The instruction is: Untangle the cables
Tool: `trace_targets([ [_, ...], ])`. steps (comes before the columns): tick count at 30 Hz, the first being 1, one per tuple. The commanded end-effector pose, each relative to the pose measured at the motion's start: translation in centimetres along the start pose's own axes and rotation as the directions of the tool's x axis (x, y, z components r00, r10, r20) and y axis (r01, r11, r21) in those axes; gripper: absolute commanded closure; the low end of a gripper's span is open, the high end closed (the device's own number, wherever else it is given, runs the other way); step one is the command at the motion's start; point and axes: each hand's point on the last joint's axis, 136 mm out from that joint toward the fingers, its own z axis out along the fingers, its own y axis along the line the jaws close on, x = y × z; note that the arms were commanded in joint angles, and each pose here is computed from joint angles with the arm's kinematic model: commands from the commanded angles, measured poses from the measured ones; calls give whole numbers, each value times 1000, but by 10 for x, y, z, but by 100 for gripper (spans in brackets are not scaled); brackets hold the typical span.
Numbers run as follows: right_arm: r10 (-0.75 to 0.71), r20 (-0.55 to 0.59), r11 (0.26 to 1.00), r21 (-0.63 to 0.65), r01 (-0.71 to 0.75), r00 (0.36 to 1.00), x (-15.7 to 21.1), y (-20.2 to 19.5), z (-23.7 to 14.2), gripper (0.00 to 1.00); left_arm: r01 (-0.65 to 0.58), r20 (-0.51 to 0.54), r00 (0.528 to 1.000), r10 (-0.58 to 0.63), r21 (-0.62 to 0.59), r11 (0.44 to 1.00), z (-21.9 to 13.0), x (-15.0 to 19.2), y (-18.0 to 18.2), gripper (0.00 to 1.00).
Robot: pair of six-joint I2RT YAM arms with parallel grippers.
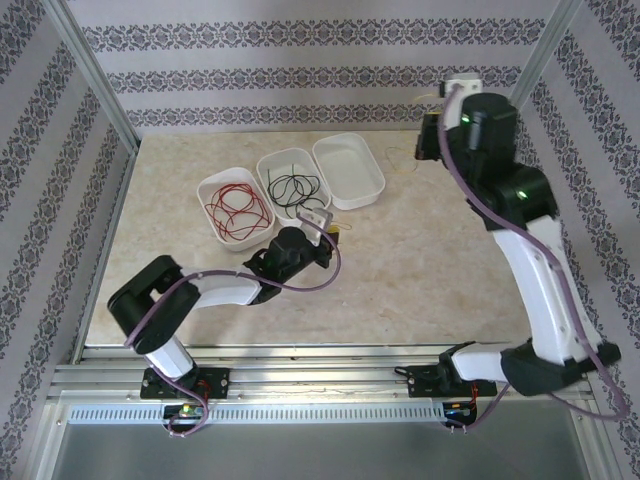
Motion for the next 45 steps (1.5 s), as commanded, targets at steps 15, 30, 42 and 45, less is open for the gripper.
trace_targets([
  [15, -5, -242, 1000, -9, 2, 970, 98, 34, 203, 100, -64, 76, 995, 69, -66, 996, -48, -65, 5, 100],
  [30, -1, -471, 1000, 17, 10, 882, 206, 34, 288, 100, -47, 77, 996, 53, -74, 996, -53, -76, 5, 100],
  [42, 69, -565, 997, 52, -48, 822, 244, 8, 293, 65, -15, -5, 1000, 15, -68, 998, -30, -83, 3, 100],
  [45, 78, -548, 997, 41, -66, 833, 232, 7, 284, 62, 10, -26, 1000, -11, -64, 998, -20, -83, 5, 100],
])
